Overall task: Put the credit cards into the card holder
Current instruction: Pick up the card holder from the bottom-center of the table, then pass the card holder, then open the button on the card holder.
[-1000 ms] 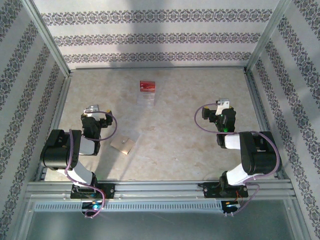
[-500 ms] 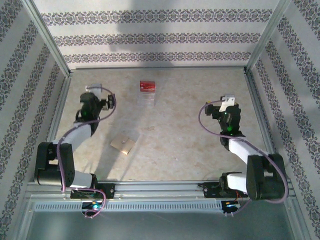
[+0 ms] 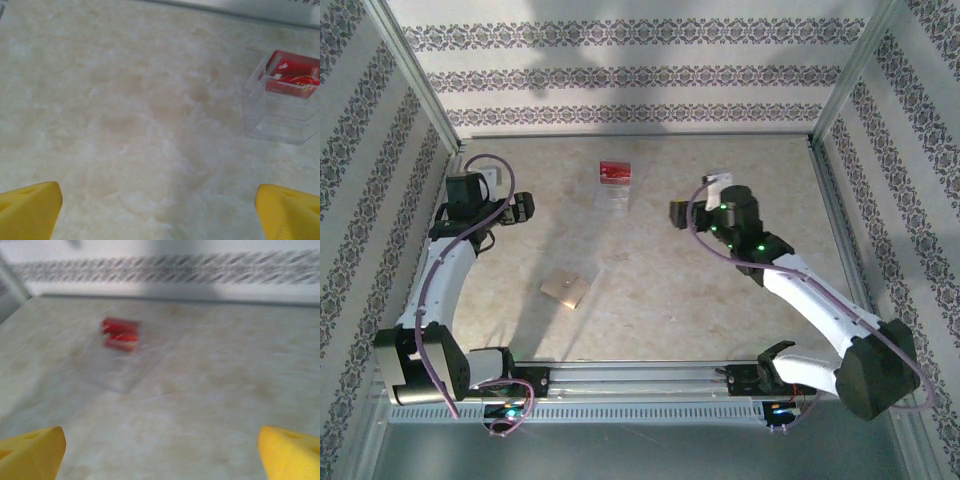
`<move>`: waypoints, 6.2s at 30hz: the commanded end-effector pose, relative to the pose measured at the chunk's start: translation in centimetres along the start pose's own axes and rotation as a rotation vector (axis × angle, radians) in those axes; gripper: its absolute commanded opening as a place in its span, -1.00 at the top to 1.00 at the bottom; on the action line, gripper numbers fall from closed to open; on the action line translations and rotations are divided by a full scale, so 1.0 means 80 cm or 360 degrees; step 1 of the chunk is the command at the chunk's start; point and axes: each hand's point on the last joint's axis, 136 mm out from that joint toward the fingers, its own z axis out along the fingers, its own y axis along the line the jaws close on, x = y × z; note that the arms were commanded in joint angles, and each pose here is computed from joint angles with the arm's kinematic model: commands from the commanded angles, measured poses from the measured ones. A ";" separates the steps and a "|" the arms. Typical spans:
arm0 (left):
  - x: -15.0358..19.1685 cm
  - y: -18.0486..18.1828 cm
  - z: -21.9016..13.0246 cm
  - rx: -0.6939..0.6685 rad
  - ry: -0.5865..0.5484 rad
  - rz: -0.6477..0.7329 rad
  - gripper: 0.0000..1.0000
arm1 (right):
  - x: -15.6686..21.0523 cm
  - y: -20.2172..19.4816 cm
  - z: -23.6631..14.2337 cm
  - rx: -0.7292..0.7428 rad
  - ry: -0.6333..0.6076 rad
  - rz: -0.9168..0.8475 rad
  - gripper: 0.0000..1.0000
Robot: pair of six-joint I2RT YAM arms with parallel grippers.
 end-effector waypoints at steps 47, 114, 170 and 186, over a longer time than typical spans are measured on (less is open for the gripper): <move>0.022 0.029 -0.006 0.0065 0.0016 -0.0310 -0.98 | 0.296 0.290 0.122 -0.0843 0.1381 0.0225 0.29; -0.073 -0.206 -0.121 0.1846 -0.0256 -0.0545 -0.25 | -0.105 0.276 -0.008 -0.1884 -0.0132 0.0884 1.00; 0.013 -0.179 -0.031 0.1374 0.0048 -0.0588 1.00 | 0.001 0.294 0.110 -0.0405 0.0560 -0.0222 0.16; 0.005 -0.189 -0.043 0.1470 0.0017 -0.0580 1.00 | 0.035 0.242 0.143 -0.0200 0.0671 -0.0182 0.39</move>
